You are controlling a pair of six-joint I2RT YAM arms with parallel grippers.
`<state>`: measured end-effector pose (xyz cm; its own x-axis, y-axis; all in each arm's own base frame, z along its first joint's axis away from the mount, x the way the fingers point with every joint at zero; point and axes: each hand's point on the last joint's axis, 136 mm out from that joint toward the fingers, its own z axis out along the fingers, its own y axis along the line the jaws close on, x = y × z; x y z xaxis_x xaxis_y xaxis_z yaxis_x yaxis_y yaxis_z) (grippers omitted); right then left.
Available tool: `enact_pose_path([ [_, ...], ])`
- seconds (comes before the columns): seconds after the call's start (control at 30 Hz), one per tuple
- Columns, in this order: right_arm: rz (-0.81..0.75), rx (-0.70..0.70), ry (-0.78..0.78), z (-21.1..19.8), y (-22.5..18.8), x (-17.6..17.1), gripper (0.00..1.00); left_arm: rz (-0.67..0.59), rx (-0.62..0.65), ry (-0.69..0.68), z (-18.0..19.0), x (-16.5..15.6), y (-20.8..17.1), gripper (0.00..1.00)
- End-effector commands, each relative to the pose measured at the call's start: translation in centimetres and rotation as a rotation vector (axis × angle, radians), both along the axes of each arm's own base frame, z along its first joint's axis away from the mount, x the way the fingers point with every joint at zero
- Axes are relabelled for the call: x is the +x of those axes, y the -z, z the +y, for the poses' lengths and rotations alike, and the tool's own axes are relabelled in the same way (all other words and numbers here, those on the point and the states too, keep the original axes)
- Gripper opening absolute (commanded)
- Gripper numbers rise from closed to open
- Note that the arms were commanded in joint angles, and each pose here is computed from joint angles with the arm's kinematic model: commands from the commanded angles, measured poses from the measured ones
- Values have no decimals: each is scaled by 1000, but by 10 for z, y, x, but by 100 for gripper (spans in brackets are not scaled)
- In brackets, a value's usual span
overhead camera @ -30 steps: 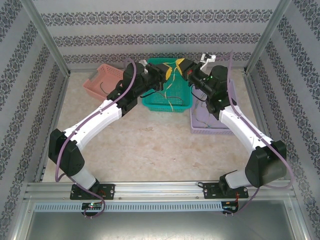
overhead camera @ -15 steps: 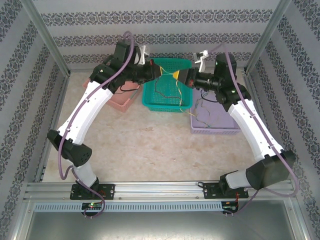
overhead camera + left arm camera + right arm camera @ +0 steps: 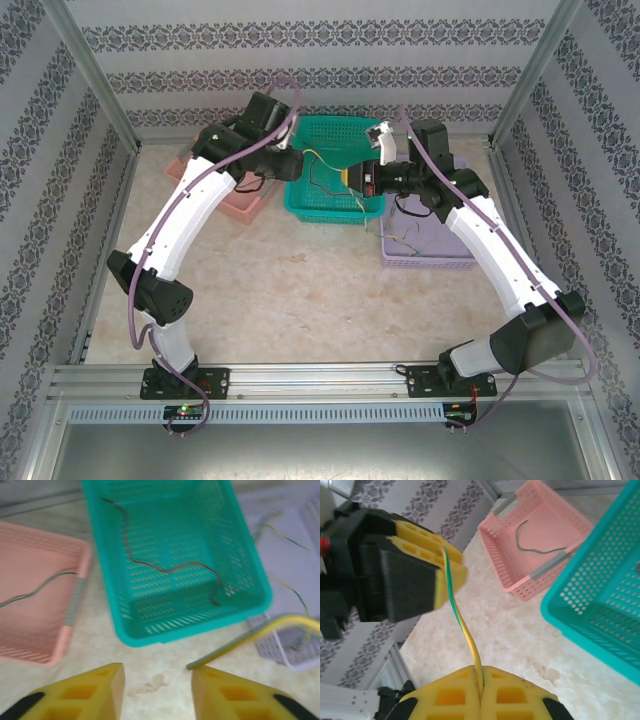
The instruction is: Untangle the cables
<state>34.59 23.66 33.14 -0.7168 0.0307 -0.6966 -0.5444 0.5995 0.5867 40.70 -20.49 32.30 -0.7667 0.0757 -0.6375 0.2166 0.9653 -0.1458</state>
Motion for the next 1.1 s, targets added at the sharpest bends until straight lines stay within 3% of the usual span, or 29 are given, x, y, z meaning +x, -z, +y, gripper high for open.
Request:
enact_pose_path([
  [0.0, -134, -24, 129, -13, -12, 18, 0, -21, -202, -292, 38, -16, -45, 49],
  [0.1, -235, 4, 176, -12, -25, 30, 0, 57, -506, -452, 27, -29, -55, 57],
  [0.27, -384, -31, 177, 2, -27, 33, 0, 163, -1142, -688, -3, -25, -61, 62],
  [0.4, -455, -3, 166, 14, -27, 28, 0, 255, -1403, -803, -24, -10, -59, 66],
  [0.57, -513, 1, 109, 31, -21, 13, 0, 316, -1493, -886, -37, 8, -59, 72],
  [0.73, -545, 1, 107, 36, -20, 3, 0, 420, -1467, -961, -47, 8, -34, 68],
  [0.93, -554, 13, 60, 45, -23, -11, 0, 392, -1505, -1023, -38, 22, -17, 55],
  [1.07, -548, 5, 38, 45, -19, -20, 0, 374, -1487, -1028, -29, 27, -11, 31],
])
